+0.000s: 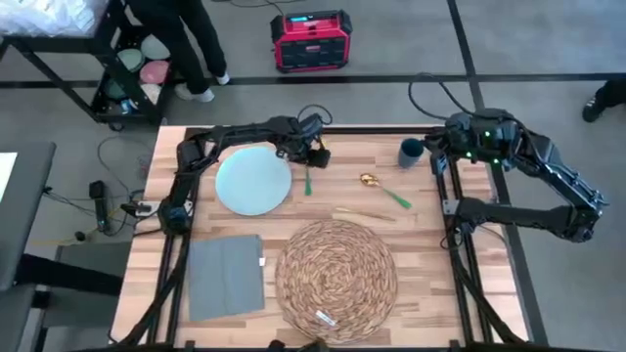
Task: Set table place
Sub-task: Adjust the green fork, then put the gold knife on the brown woven placemat
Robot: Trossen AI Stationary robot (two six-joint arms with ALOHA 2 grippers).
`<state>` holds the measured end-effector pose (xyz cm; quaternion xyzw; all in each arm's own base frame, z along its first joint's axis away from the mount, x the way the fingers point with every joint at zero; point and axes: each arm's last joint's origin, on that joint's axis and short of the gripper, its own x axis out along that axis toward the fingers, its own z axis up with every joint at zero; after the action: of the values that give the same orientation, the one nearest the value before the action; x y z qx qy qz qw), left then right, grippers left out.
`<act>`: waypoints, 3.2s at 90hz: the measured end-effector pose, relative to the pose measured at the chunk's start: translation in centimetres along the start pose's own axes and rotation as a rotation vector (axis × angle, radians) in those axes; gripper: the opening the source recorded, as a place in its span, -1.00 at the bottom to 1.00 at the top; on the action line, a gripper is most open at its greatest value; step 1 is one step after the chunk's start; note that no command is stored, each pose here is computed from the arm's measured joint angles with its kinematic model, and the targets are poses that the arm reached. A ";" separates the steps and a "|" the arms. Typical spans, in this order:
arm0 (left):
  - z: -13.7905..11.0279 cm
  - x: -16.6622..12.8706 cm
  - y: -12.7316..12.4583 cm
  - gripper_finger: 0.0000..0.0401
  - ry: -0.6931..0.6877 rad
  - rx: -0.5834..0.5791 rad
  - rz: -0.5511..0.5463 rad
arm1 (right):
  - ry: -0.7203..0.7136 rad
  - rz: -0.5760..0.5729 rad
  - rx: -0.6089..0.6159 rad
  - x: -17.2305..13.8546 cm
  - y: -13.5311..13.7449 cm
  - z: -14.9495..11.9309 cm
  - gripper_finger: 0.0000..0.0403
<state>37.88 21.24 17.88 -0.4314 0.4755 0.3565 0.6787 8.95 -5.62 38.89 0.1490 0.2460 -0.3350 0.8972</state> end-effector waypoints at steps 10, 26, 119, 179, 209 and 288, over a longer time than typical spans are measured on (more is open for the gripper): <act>-0.1 1.3 0.3 -0.36 0.043 -0.007 0.013 | 0.003 -0.001 -0.002 -0.1 0.0 -0.1 -0.65; 0.1 2.7 -0.2 -0.36 0.031 -0.008 0.001 | 0.002 -0.001 -0.005 -0.1 0.0 -0.1 -0.65; -0.3 -0.4 4.0 -0.68 0.193 0.120 0.176 | 0.024 0.013 -0.007 -1.1 -0.4 -0.9 -0.56; -5.9 -7.3 -8.3 -0.48 -0.102 0.960 -0.287 | 0.382 0.182 -0.042 2.8 -0.1 -5.1 -0.26; -9.0 -14.3 -9.9 -0.61 -0.203 1.088 -0.501 | 0.531 0.399 0.040 9.9 2.2 -10.7 -0.32; -10.1 -21.6 -8.5 -0.71 -0.442 1.122 -0.527 | 0.837 0.244 -0.410 17.5 8.6 -17.3 -0.44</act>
<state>35.69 7.13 38.77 -0.0308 0.3172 -0.0436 0.9469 20.25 -1.11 15.84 0.1187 0.6279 -0.0829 0.7647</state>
